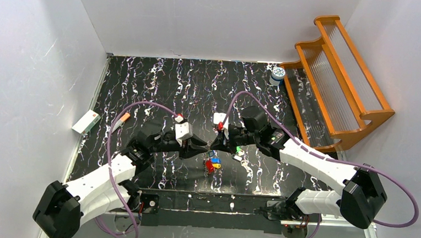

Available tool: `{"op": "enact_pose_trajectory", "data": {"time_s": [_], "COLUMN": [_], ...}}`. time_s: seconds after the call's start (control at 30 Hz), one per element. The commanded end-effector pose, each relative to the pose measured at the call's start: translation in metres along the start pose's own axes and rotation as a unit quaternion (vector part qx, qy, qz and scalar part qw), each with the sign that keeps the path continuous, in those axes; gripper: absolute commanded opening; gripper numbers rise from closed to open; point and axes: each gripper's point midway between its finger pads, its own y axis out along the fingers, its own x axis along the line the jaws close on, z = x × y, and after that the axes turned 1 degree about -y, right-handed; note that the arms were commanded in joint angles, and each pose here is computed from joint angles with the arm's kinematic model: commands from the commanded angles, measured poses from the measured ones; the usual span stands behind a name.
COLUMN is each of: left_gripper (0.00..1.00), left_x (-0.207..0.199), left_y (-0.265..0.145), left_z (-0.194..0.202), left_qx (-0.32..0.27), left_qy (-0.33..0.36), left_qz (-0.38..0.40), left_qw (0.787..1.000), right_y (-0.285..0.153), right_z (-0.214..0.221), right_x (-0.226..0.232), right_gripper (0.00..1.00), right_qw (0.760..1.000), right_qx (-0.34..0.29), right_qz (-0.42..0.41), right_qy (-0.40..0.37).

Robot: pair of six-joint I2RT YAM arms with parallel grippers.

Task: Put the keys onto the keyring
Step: Pick up the keyring from the center of the board.

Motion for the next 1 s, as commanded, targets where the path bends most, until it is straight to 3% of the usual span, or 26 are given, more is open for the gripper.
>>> {"op": "enact_pose_trajectory", "data": {"time_s": [0.0,0.43,0.63,0.77,0.8,0.9,0.97], "left_gripper": [0.25,0.15,0.01,0.00,0.00,0.00,0.00], "left_x": [0.001,0.009,0.012,0.013,0.013,0.013,0.011], "left_y": [0.006,0.011,0.010,0.009,0.009,0.007,0.006], "left_z": [-0.003,0.009,0.011,0.009,0.009,0.010,0.009], "left_qx": [0.000,0.019,0.022,0.021,0.020,0.019,0.016], "left_qy": [0.015,0.022,0.028,0.032,0.032,0.030,0.029], "left_qz": [-0.002,-0.023,-0.033,-0.038,-0.038,-0.041,-0.041], "left_qw": [1.000,0.999,0.999,0.999,0.999,0.999,0.999], "right_y": [0.000,0.001,0.001,0.000,-0.001,-0.004,-0.008], "right_z": [-0.029,-0.030,-0.029,-0.034,-0.033,-0.037,-0.040], "right_x": [-0.003,-0.002,0.000,-0.002,-0.002,-0.015,-0.016], "right_gripper": [0.01,0.01,0.01,0.01,0.06,0.46,0.59], "right_qw": [0.999,0.999,0.999,0.998,0.998,0.997,0.995], "right_qx": [-0.040,-0.041,-0.042,-0.054,-0.055,-0.062,-0.072], "right_qz": [-0.002,-0.007,-0.013,-0.007,-0.003,0.040,0.052], "right_qy": [-0.027,-0.023,-0.028,-0.042,-0.041,-0.035,-0.041]}}
